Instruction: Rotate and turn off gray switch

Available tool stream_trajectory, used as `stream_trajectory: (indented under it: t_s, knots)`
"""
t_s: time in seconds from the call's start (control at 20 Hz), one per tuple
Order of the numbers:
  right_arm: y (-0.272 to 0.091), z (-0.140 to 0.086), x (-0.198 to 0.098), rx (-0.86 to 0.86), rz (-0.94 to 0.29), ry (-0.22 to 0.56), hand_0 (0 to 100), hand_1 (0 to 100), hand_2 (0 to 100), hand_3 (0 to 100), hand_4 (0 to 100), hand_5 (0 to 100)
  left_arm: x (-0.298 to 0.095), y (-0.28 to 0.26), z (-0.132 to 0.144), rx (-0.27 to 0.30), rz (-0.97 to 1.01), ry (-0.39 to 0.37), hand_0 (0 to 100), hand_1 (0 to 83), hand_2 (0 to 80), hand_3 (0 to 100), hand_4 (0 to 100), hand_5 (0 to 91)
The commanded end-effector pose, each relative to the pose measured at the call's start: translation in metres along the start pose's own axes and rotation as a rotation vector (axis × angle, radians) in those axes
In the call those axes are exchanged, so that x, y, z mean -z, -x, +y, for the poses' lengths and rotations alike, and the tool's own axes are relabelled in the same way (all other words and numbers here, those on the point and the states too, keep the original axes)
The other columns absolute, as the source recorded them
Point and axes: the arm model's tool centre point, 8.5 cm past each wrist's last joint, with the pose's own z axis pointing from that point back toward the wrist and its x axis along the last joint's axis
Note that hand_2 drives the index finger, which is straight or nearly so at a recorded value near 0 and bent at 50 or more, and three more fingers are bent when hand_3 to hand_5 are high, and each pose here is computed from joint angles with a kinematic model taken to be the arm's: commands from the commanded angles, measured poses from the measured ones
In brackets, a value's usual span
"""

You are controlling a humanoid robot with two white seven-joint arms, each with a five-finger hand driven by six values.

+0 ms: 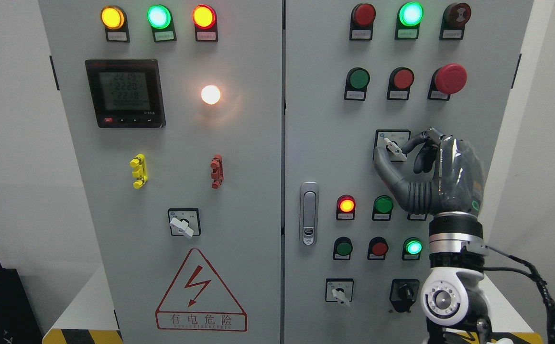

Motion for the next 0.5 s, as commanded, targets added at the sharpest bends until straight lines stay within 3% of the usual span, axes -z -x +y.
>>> stream_trajectory:
  t_s: [0.0,0.45]
  knots:
    - [0.0022,-0.0024,0.0016,-0.001,0.015,0.009,16,47,63,96,95,100,0.001,-0.0148,-0.0009,-0.029,-0.034,0.001,12,38.9,0.0,0,0,0.0]
    - [0.0028,-0.0021,0.0012,-0.003,0.018,0.008,22,46,63,96,95,100,0.001,-0.0148,0.0001,-0.028,-0.034,-0.001,12,38.9,0.0,0,0,0.0]
